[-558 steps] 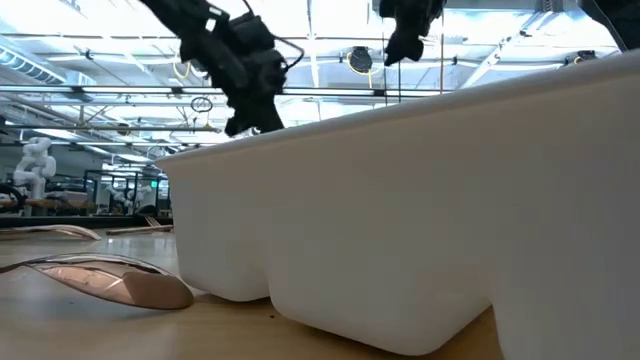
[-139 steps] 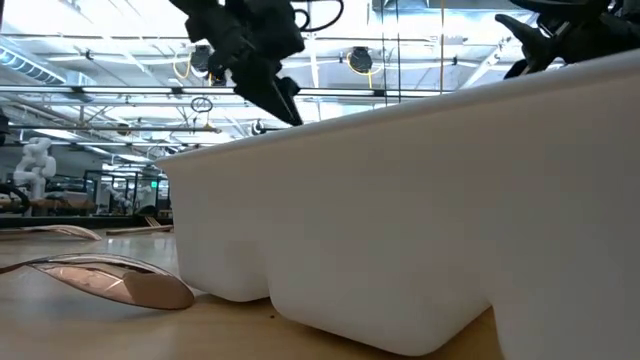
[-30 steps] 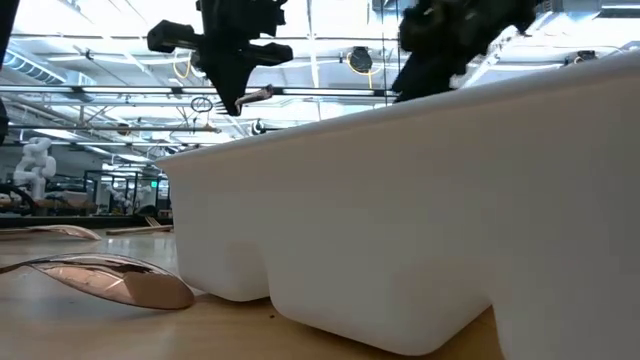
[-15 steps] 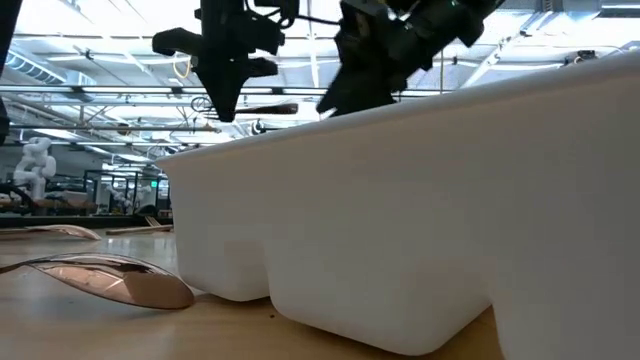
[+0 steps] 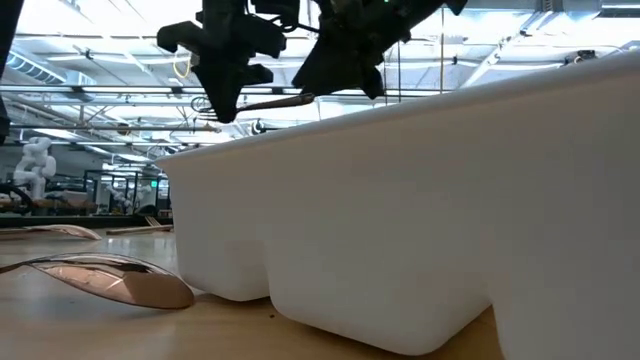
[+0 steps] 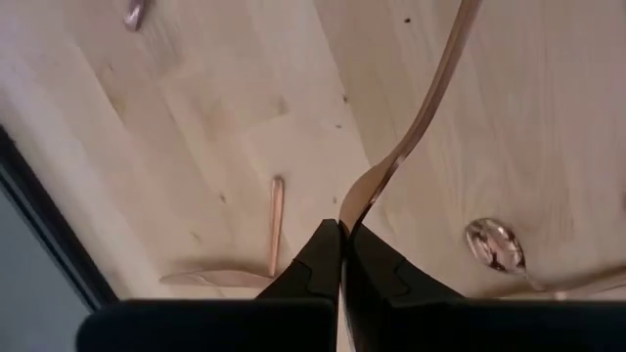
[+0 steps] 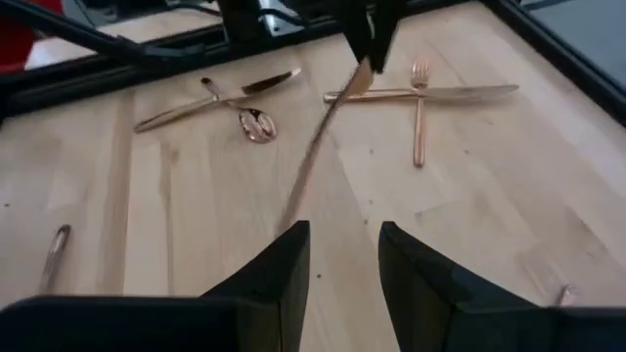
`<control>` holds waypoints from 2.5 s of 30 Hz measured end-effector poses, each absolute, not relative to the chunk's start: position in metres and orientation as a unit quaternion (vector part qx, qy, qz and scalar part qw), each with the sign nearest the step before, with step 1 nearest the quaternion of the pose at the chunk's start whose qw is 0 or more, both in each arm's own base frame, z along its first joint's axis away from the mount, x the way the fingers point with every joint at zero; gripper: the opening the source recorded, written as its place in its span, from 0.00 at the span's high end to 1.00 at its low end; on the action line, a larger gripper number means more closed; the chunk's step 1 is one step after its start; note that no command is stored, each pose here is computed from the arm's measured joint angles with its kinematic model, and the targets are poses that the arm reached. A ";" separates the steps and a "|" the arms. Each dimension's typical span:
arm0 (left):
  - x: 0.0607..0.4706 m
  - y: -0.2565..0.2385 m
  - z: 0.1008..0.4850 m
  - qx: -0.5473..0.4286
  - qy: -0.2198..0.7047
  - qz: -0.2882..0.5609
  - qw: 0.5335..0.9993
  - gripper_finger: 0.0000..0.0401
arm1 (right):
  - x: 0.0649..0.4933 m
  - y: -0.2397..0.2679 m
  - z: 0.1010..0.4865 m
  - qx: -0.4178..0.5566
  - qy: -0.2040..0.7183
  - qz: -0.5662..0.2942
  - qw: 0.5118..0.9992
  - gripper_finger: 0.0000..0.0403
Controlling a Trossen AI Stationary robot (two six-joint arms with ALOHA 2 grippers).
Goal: Sort silverware
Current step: Put the gold fork into the silverware tray
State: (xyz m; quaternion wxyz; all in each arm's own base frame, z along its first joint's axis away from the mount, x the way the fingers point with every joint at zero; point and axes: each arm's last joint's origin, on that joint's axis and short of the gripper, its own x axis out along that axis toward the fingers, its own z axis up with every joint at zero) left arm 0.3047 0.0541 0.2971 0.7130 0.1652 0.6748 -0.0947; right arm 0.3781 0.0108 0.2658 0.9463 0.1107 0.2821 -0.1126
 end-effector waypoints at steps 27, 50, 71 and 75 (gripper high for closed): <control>0.323 0.058 0.289 0.147 0.639 -0.061 0.753 0.98 | 0.397 0.015 0.246 0.066 0.415 -0.141 0.896 0.81; 0.328 0.072 0.290 0.185 0.626 -0.036 0.757 0.87 | 0.394 0.009 0.240 0.134 0.416 -0.158 0.886 1.00; 0.318 0.069 0.291 0.228 0.655 -0.087 0.715 0.85 | 0.397 0.017 0.236 0.178 0.381 -0.183 0.889 1.00; 0.318 0.067 0.291 0.237 0.657 -0.103 0.708 0.85 | 0.396 0.017 0.231 0.182 0.381 -0.185 0.887 1.00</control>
